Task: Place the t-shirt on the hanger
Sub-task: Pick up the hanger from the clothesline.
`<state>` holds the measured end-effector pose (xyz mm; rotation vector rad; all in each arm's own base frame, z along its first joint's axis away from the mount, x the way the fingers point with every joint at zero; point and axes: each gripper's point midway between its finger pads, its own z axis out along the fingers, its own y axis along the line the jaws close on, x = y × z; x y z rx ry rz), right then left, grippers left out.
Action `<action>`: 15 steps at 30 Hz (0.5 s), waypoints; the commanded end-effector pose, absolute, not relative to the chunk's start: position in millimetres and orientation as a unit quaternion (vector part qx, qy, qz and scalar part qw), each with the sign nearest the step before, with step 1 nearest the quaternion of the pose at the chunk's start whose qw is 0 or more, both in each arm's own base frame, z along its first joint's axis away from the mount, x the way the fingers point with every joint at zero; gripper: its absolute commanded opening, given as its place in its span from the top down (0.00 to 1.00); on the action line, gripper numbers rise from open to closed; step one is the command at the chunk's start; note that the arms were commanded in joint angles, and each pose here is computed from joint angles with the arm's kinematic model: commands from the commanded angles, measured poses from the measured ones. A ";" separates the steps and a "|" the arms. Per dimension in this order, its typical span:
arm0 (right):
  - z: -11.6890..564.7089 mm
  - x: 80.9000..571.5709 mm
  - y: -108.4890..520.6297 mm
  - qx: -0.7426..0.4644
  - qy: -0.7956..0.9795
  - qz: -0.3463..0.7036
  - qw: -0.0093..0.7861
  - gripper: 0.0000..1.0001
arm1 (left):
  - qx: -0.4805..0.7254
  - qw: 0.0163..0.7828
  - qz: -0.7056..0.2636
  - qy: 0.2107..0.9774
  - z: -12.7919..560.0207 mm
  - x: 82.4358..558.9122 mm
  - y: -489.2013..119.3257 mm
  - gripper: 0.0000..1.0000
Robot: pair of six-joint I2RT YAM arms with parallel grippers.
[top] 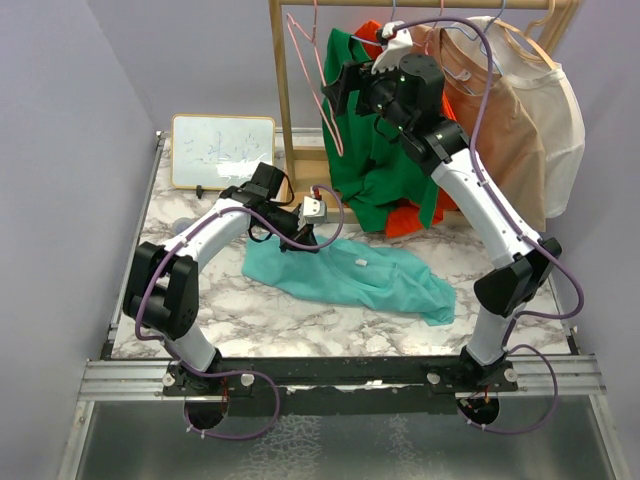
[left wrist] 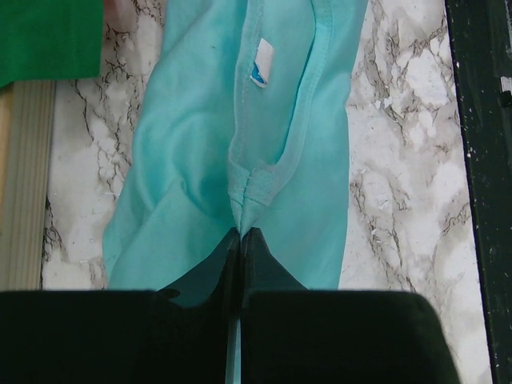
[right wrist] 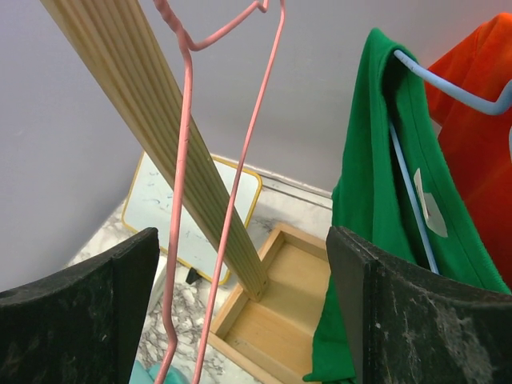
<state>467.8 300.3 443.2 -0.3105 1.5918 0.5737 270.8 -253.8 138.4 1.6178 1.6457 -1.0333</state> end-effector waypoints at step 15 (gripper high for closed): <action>425.2 499.3 321.8 -0.136 0.702 0.206 0.668 0.34 | 0.602 0.301 -0.418 0.611 143.3 264.6 -260.3 1.00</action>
